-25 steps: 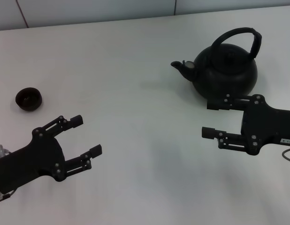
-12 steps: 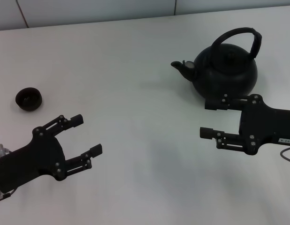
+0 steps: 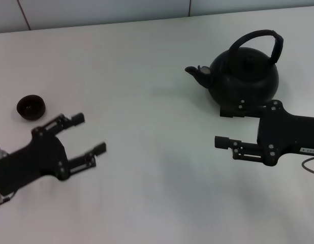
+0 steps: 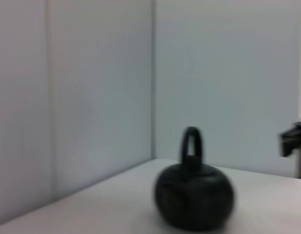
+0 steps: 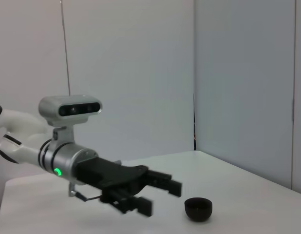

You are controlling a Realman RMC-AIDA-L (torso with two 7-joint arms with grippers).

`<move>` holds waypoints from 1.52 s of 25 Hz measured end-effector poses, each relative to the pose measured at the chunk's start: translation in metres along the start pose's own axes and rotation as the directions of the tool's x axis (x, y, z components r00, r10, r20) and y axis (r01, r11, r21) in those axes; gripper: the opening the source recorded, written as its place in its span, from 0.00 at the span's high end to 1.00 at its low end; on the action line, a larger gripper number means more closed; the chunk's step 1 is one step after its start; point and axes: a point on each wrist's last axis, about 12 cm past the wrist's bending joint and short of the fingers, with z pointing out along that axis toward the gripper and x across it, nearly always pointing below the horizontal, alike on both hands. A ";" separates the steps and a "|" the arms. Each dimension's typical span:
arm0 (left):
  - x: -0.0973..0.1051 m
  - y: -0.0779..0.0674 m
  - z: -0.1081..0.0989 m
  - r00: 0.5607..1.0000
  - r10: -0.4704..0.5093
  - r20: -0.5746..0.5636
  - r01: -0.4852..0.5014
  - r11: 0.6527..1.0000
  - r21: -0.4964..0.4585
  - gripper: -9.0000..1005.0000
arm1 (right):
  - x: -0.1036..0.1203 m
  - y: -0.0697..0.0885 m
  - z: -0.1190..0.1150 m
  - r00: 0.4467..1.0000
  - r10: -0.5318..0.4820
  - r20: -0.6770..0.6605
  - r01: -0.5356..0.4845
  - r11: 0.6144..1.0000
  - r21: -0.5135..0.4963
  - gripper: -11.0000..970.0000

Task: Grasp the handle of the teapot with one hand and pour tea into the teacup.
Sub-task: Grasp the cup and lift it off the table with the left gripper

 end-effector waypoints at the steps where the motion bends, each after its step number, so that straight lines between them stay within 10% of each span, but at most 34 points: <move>1: 0.000 0.003 0.000 1.000 0.000 0.002 0.000 1.000 -0.025 0.17 | 0.000 0.000 0.000 1.000 -0.001 0.000 0.001 1.000 0.000 0.34; 16: 0.002 0.055 0.008 0.996 -0.044 -0.077 0.012 0.928 -0.373 0.17 | -0.009 -0.009 0.010 1.000 -0.013 0.015 0.014 1.000 -0.023 0.34; 38: 0.016 0.048 -0.007 0.992 -0.006 -0.125 -0.047 0.908 -0.417 0.17 | -0.017 -0.017 0.019 1.000 -0.003 0.024 0.004 0.999 -0.034 0.34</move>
